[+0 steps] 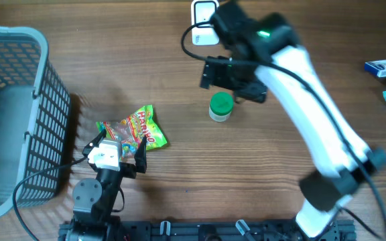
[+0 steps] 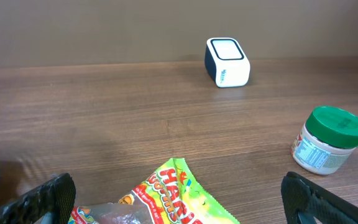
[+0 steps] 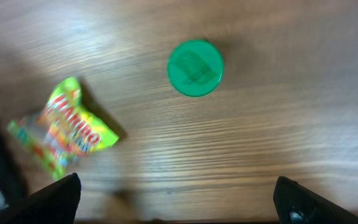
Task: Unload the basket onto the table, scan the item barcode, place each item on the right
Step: 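Lift the green jar and turn its barcode toward the scanner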
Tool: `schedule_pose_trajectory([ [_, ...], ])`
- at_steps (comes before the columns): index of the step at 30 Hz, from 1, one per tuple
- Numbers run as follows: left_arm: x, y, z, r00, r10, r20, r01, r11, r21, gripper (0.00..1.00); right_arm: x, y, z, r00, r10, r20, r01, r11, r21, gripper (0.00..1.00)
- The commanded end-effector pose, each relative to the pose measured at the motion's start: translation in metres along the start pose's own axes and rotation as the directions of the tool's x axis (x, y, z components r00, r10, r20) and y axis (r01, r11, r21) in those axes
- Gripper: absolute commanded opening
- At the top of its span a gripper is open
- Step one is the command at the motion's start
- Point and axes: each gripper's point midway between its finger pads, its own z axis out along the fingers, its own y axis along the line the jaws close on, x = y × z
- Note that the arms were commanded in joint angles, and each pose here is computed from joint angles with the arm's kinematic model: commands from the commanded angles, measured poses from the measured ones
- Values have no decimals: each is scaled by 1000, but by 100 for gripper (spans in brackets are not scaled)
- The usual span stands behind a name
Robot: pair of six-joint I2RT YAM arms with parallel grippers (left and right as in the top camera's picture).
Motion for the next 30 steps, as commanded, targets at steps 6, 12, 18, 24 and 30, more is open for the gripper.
schedule_pose_trajectory([
  [6,1,0,0,1000,-9,1,9,1000,-1,100,-47,-10,-3,629,-767,126,732,639,234,100],
  [12,1,0,0,1000,-8,1,8,1000,-1,100,-39,-17,108,495,-869,1,855,487,177,99],
  [18,1,0,0,1000,-8,1,8,1000,-1,100,-21,-17,178,457,-889,-13,887,455,76,100],
  [24,1,0,0,1000,-8,1,8,1000,-1,100,-3,-20,229,451,-888,-92,890,456,-32,100],
  [30,1,0,0,1000,-9,1,9,1000,-1,100,8,-30,244,537,-828,-163,834,550,-44,94],
])
